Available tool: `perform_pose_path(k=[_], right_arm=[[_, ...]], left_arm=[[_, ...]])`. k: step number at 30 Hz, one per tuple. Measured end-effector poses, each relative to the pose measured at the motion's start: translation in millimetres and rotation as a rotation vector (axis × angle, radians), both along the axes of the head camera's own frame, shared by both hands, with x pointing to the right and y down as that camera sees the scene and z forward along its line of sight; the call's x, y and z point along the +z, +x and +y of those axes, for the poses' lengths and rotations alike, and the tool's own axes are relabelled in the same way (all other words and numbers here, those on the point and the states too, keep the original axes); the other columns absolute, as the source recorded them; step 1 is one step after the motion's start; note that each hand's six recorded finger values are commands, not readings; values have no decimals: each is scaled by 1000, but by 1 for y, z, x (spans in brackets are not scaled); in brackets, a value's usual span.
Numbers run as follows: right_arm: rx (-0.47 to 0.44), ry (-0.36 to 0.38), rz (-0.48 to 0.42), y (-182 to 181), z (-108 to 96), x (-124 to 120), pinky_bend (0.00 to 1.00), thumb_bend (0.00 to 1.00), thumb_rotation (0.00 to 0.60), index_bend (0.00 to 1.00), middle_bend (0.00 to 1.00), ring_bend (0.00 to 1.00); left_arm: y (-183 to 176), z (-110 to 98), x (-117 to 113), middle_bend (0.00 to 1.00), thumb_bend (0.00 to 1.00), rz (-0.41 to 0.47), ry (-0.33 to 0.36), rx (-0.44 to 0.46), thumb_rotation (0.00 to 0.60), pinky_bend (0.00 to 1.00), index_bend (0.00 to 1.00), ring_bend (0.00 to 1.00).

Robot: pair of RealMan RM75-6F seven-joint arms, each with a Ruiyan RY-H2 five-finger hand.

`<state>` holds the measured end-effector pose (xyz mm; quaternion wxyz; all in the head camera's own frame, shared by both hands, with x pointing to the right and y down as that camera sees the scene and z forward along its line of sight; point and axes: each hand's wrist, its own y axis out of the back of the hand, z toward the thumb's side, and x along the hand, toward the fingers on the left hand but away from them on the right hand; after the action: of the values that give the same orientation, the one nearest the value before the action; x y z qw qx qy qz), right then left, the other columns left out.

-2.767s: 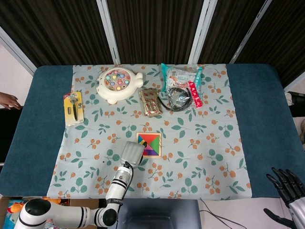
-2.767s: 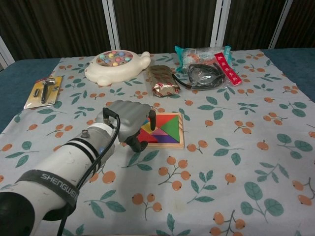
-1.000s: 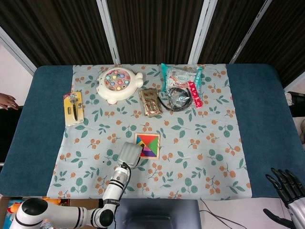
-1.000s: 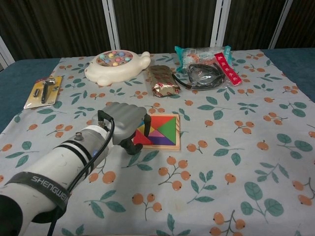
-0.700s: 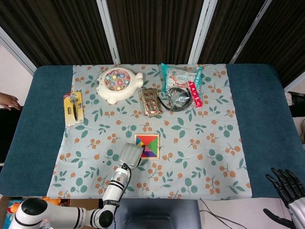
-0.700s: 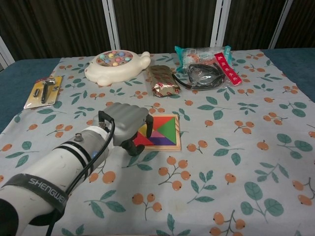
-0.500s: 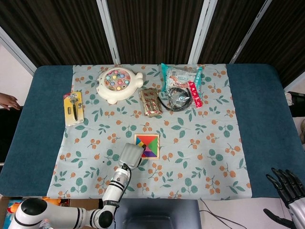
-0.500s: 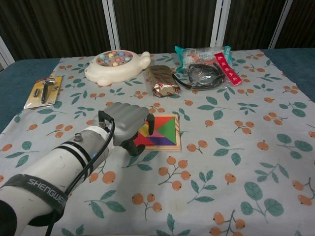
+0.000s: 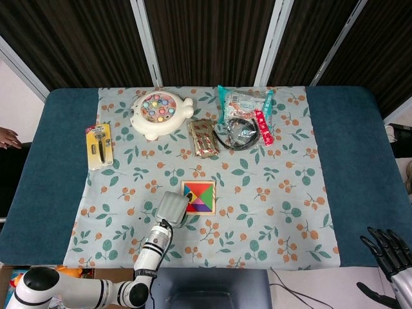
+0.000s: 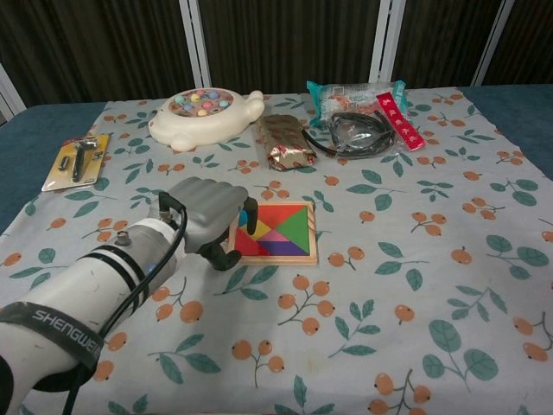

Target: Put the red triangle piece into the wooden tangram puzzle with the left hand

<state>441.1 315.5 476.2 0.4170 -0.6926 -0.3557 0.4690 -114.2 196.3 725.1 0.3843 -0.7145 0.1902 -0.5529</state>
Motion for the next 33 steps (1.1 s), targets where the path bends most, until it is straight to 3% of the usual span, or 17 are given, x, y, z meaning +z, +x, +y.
perform_pose_path(k=[24, 33], right_arm=[[1, 2, 1, 0, 0, 0, 0, 150, 600, 0, 0, 0], [0, 2, 3, 0, 1, 0, 0, 150, 600, 0, 0, 0]], left_arm=[[-3, 3, 1, 1000, 373, 9, -13, 1, 600, 1000, 470, 1000], [3, 2, -6, 1000, 372, 53, 5, 10, 600, 1000, 389, 1000]])
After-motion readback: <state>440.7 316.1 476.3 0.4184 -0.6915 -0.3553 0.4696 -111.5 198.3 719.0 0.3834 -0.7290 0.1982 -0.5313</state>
